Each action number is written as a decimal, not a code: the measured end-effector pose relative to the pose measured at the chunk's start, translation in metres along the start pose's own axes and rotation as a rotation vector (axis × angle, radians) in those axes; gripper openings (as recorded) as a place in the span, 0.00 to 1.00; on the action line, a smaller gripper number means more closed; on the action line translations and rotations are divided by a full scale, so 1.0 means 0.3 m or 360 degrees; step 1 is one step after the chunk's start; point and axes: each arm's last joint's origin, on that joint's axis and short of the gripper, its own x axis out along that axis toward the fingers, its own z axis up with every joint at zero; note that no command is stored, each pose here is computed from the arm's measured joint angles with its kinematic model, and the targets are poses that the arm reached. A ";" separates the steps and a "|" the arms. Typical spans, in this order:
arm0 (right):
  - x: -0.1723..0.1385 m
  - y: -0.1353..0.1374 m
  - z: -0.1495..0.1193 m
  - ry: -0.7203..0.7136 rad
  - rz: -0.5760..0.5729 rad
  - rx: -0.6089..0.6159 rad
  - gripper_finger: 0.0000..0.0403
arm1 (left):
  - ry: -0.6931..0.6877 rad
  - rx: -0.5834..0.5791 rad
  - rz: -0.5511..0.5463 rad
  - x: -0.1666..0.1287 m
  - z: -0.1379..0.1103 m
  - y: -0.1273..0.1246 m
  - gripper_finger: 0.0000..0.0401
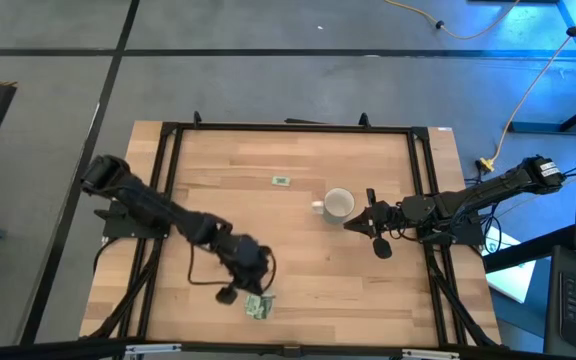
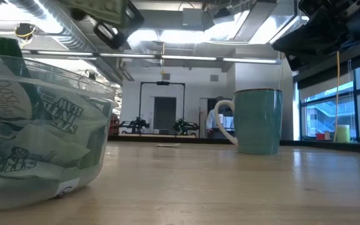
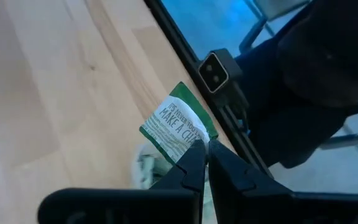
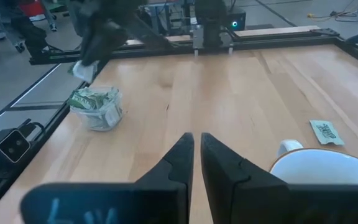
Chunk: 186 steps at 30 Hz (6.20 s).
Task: Pick and place Stevia / Truvia into bins
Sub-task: Put the green stevia packet into the transparent bin, then put the light green stevia packet into the transparent bin
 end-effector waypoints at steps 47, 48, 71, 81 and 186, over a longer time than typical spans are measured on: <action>0.000 0.000 0.002 -0.0012 0.0002 0.0111 0.09 | 0.0145 0.0140 0.0713 -0.073 -0.040 -0.025 0.22; 0.000 0.000 0.002 -0.0012 0.0002 0.0110 0.09 | 0.0148 0.0130 0.0743 -0.087 -0.036 -0.001 0.22; 0.000 0.000 0.001 -0.0005 -0.0002 -0.0066 0.09 | 0.0062 -0.0237 0.1227 -0.302 -0.106 0.697 0.23; 0.000 0.000 0.001 -0.0003 -0.0002 -0.0106 0.09 | 0.0160 -0.0401 0.1287 -0.255 -0.228 0.861 0.33; 0.000 0.000 0.001 -0.0004 -0.0001 0.0037 0.09 | 0.0268 0.0221 0.0314 0.137 -0.113 -0.098 0.14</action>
